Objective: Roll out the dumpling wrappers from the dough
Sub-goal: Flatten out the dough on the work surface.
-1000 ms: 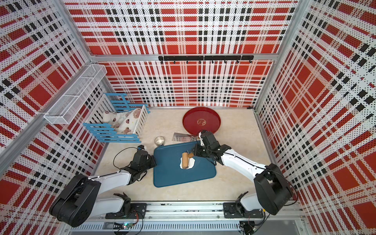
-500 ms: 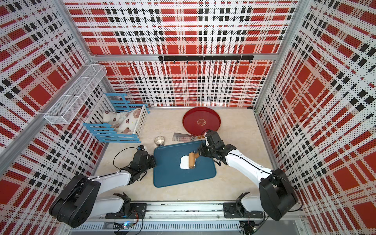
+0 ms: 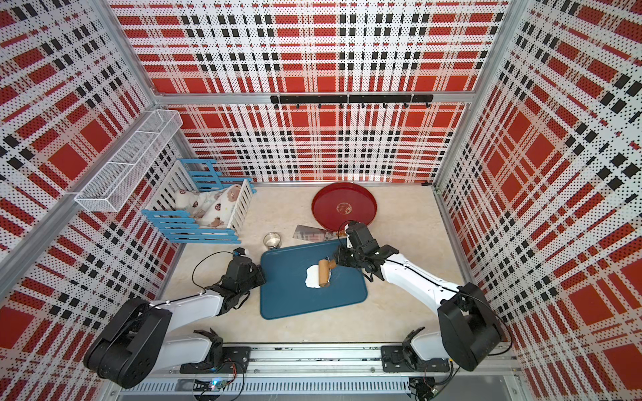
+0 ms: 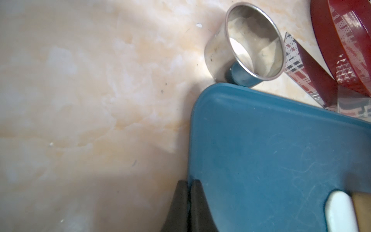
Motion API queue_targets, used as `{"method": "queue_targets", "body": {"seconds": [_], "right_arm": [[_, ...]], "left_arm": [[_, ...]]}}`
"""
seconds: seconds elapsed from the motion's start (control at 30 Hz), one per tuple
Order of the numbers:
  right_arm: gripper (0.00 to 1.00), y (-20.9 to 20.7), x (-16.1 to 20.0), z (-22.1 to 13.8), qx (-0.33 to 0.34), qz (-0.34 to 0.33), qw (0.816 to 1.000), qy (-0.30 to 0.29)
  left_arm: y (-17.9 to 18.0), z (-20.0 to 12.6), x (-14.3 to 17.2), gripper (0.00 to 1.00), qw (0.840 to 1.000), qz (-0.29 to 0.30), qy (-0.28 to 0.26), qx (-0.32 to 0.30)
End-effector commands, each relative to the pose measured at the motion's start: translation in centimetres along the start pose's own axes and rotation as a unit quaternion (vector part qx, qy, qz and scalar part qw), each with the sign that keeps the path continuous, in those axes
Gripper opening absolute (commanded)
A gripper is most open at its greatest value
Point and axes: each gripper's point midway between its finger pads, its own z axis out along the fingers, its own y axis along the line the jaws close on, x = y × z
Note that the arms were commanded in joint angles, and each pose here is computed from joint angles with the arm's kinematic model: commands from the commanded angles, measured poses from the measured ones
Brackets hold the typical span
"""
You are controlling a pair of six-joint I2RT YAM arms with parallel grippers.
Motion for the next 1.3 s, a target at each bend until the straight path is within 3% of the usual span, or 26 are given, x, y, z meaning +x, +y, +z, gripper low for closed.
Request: {"method": "queue_targets", "body": {"seconds": [0.0, 1.27], "right_arm": [[0.0, -11.1, 13.6, 1.1, 0.209, -0.019, 0.95, 0.233], [0.0, -8.8, 15.0, 2.7, 0.197, -0.052, 0.943, 0.263]], "left_arm": [[-1.3, -0.5, -2.7, 0.0, 0.998, -0.031, -0.05, 0.027], [-1.6, -0.3, -2.4, 0.0, 0.998, -0.031, -0.044, 0.034]]}}
